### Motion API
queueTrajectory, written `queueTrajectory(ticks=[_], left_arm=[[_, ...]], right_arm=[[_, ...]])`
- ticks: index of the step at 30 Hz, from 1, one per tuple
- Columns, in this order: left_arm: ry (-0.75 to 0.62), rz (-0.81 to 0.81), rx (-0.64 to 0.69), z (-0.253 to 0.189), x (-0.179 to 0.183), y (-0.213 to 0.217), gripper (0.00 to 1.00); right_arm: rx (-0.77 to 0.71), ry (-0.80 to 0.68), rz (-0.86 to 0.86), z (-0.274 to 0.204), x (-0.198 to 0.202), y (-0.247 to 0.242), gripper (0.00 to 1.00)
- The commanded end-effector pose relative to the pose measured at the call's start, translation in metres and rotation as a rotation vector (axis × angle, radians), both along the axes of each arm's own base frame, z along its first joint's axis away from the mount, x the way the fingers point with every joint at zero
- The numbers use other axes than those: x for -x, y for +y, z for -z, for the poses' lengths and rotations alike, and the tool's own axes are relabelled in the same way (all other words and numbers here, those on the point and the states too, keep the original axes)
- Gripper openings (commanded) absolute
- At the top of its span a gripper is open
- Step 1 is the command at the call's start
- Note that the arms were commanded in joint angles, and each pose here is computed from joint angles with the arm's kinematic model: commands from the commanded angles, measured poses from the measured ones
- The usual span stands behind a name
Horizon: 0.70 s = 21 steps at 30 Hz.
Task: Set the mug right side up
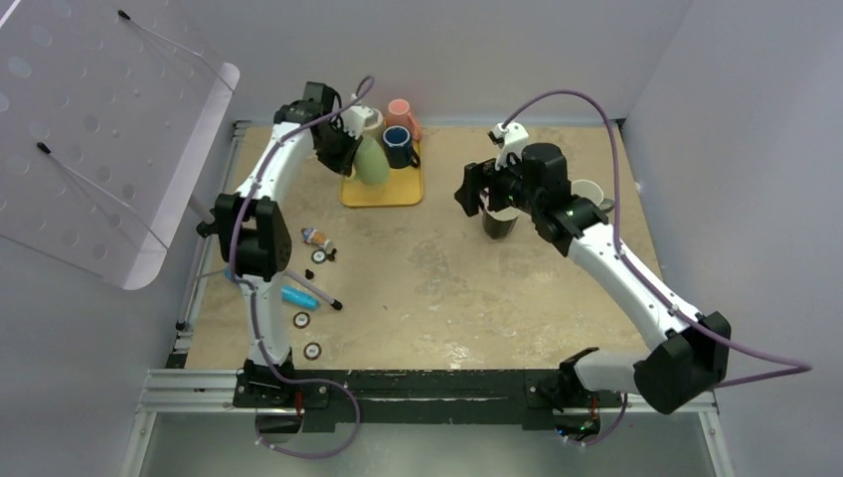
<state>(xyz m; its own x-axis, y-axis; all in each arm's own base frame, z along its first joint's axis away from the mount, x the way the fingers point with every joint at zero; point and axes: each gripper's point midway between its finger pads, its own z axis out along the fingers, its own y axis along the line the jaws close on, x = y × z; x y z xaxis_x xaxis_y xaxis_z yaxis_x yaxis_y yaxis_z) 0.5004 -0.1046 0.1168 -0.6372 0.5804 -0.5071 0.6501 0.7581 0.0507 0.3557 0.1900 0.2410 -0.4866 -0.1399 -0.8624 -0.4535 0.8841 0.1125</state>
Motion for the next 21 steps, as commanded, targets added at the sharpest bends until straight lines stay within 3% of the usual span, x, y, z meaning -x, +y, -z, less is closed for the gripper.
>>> queueTrajectory(ticks=[1, 5, 8, 18, 21], left_arm=[[-0.2, 0.017, 0.405, -0.169, 0.048, -0.054, 0.0], [-0.131, 0.055, 0.61, -0.216, 0.095, -0.079, 0.0], [-0.063, 0.096, 0.701, -0.234, 0.124, -0.096, 0.0], [-0.013, 0.242, 0.734, -0.252, 0.181, -0.13, 0.0], [0.023, 0.309, 0.735, -0.249, 0.202, -0.141, 0.0]], right_arm=[[-0.495, -0.228, -0.275, -0.089, 0.028, 0.075, 0.98], [-0.794, -0.259, -0.351, -0.115, 0.049, 0.092, 0.98], [-0.914, -0.277, -0.404, -0.132, 0.059, 0.103, 0.98], [-1.057, -0.415, -0.491, -0.185, 0.072, 0.115, 0.94], [-1.083, -0.42, -0.503, -0.187, 0.068, 0.119, 0.87]])
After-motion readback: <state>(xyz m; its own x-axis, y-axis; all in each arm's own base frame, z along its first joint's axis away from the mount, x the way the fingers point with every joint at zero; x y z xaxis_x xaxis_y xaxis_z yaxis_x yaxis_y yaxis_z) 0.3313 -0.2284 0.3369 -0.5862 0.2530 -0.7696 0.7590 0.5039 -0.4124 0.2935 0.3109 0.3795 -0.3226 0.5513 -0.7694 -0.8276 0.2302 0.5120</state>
